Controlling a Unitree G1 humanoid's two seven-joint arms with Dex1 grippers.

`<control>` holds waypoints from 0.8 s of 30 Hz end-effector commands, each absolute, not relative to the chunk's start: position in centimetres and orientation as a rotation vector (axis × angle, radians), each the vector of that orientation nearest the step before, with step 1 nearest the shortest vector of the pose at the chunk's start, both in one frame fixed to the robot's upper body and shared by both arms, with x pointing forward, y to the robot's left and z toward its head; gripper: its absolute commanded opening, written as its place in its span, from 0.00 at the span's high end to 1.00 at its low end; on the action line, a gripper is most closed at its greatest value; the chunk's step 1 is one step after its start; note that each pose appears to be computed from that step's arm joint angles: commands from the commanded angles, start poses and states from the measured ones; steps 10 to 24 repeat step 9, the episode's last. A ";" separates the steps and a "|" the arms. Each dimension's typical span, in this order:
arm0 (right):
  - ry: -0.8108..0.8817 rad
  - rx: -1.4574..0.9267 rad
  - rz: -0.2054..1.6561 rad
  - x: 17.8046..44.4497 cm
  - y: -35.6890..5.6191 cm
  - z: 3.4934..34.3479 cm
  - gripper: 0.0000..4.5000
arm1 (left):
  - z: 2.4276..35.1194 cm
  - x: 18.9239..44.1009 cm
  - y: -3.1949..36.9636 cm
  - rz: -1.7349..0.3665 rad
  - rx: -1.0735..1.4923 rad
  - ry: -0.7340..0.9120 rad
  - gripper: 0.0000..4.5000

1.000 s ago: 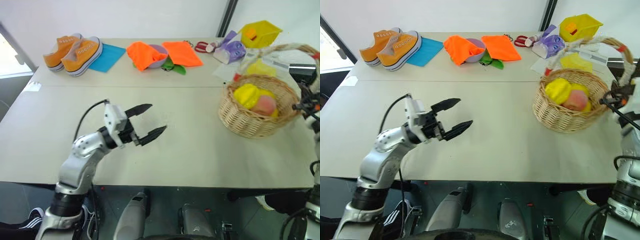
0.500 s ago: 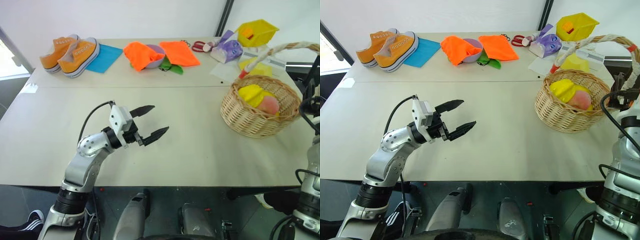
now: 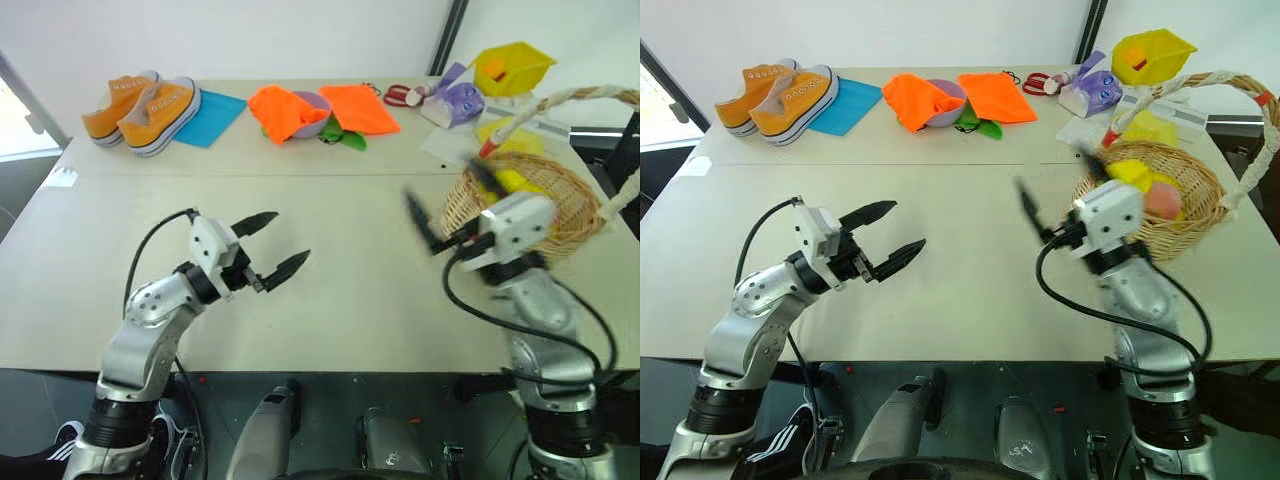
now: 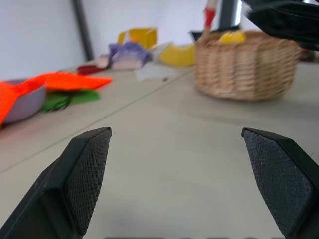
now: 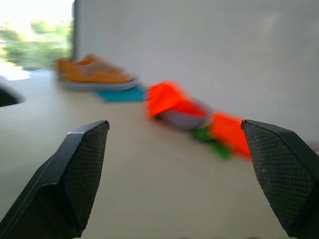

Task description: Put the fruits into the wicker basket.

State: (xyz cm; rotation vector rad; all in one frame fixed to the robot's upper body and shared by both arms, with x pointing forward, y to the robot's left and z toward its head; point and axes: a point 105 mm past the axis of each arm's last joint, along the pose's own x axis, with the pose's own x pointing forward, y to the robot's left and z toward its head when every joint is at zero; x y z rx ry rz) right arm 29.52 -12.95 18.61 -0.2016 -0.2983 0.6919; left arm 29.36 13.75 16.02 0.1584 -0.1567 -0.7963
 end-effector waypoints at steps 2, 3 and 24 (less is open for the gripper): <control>-0.264 -0.210 0.824 29.6 -13.7 18.9 0.01 | 15.9 29.1 17.2 -0.663 0.224 -0.125 0.00; -0.251 -0.212 0.849 29.8 -14.0 19.0 0.01 | 15.6 28.9 17.9 -0.635 0.229 -0.108 0.00; -0.215 -0.258 0.854 31.0 -15.8 18.4 0.01 | 14.5 28.0 19.5 -0.585 0.241 -0.073 0.00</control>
